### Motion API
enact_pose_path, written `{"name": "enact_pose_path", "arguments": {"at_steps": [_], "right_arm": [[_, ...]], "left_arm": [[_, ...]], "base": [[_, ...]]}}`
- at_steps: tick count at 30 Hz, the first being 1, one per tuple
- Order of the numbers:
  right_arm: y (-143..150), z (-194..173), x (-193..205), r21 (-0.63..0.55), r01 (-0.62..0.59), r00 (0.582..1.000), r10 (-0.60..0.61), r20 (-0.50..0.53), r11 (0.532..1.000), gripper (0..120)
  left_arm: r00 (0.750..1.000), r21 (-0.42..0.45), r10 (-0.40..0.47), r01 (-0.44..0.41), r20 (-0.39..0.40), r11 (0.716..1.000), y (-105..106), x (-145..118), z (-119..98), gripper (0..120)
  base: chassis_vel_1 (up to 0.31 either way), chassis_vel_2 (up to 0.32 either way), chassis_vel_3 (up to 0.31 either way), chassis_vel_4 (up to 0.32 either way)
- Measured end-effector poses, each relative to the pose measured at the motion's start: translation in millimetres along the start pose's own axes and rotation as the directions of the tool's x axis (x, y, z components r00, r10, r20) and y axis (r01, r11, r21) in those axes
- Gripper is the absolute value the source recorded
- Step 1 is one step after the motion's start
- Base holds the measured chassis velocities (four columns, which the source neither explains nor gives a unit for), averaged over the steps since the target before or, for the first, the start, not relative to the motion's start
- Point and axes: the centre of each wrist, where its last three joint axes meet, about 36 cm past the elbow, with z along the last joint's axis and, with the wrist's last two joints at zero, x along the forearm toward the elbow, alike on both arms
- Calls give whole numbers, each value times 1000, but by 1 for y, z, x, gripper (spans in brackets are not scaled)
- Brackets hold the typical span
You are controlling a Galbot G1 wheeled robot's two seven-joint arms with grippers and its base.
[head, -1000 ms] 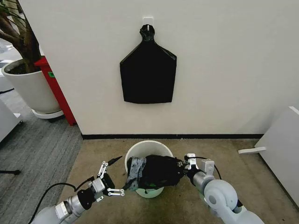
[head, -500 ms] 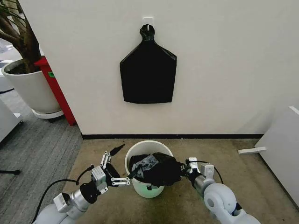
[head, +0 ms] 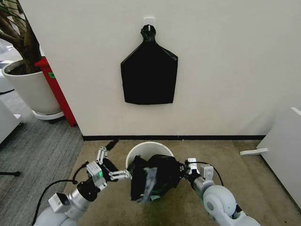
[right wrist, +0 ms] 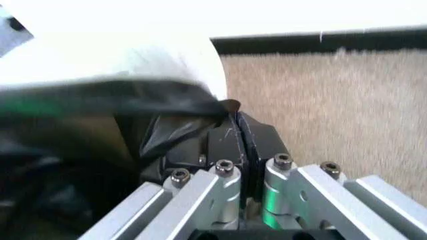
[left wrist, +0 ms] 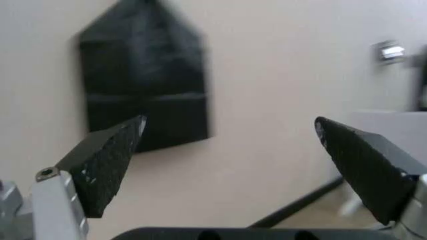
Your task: Place the garbage bag over the trash bin.
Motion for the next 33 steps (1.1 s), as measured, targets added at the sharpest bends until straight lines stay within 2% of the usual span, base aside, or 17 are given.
{"name": "enact_pose_path", "arguments": {"at_steps": [1, 3, 5, 8, 9, 10, 13, 16, 17, 18, 22, 28, 30, 31, 32, 33], "right_arm": [[0, 0, 0, 0, 0, 1000, 0, 0, 1000, 0], [4, -2, 6, 24, 4, 1000, -5, 28, 1000, 0], [6, -3, 10, 45, 5, 999, -7, 48, 999, 0], [7, -3, 11, 61, 3, 998, -6, 58, 998, 0], [7, -3, 10, 64, -1, 998, -3, 61, 998, 0], [7, -3, 10, 64, -1, 998, -3, 61, 998, 0], [7, -3, 9, 63, -2, 998, -2, 65, 998, 0], [9, -3, 9, 63, 1, 998, -5, 67, 998, 0], [11, -3, 9, 63, 5, 998, -10, 69, 998, 0], [11, -3, 9, 63, 5, 998, -10, 69, 998, 0], [13, 1, 10, 59, 9, 998, -13, 68, 998, 0], [14, 6, 12, 60, 18, 998, -22, 65, 998, 0], [15, 7, 11, 58, 21, 998, -24, 64, 998, 0], [17, 8, 11, 55, 25, 998, -28, 62, 998, 0], [17, 8, 11, 54, 26, 998, -29, 62, 998, 0], [19, 9, 10, 51, 31, 998, -34, 61, 998, 0]], "left_arm": [[1000, 0, 0, 0, 0, 1000, 0, 0, 0, 100], [998, -10, -58, 58, -18, 998, 5, 5, 6, 100], [997, -9, -63, 63, -33, 998, 5, 9, 7, 100], [998, 8, -11, 12, -55, 1000, -3, 12, 5, 100], [994, 38, 73, -70, -77, 997, -16, 13, 0, 100], [994, 38, 73, -70, -77, 997, -16, 13, 0, 100], [979, 65, 161, -154, -124, 986, -28, 12, -5, 100], [971, 28, 153, -151, -184, 988, -28, 9, -5, 100], [961, -25, 119, -129, -249, 991, -28, 5, -6, 100], [961, -25, 119, -129, -249, 991, -28, 5, -6, 100], [934, -86, 78, -115, -347, 990, -31, -5, -15, 100], [902, -55, 131, -168, -411, 984, -37, -13, -25, 100], [883, -45, 127, -165, -453, 985, -41, -15, -29, 100], [858, -48, 120, -166, -499, 985, -44, -15, -31, 100], [855, -49, 119, -166, -504, 985, -44, -15, -31, 100], [836, -56, 115, -171, -536, 984, -46, -15, -32, 100]], "base": [[0, 0, 0, 0], [0, 0, 0, 0], [0, 0, 0, 0], [0, 0, 0, 0], [0, 0, 0, 0], [0, 0, 0, 0], [0, 0, 0, 0], [0, 0, 0, 0], [0, 0, 0, 0], [0, 0, 0, 0], [0, 0, 0, 0], [0, 0, 0, 0], [0, 0, 0, 0], [0, 0, 0, 0], [0, 0, 0, 0], [0, 0, 0, 0]]}}
